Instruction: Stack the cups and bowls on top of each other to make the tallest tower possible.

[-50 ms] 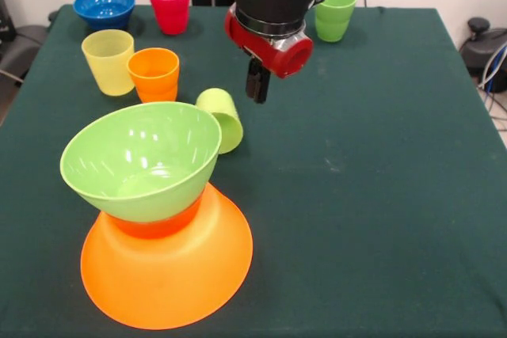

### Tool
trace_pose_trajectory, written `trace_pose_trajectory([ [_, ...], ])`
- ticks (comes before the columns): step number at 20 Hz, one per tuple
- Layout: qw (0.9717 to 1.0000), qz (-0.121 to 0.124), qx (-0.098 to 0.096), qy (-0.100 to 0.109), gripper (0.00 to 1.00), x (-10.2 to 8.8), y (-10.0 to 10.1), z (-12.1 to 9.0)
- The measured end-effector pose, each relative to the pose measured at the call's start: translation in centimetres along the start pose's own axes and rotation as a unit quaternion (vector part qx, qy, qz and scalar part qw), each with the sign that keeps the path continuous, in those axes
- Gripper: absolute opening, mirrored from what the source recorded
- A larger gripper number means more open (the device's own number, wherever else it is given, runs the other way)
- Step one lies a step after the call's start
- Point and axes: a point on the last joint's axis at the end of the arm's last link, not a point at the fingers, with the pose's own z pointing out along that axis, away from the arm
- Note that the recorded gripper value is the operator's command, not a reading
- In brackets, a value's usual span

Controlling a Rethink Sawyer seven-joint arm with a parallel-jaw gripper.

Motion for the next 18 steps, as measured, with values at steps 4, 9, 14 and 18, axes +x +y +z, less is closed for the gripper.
trace_pose_trajectory([
  [4,1.0,0.006,-0.003,-0.003,0.0,-0.9,-0.3,-0.4],
  [9,0.9994,0.033,-0.001,0.003,0.0,-3.7,-2.6,-1.2],
  [14,0.9974,0.071,0.001,0.008,0.0,-7.4,-6.1,-1.0],
  [18,0.9945,0.104,0.004,0.008,0.0,-10.7,-10.1,-0.6],
])
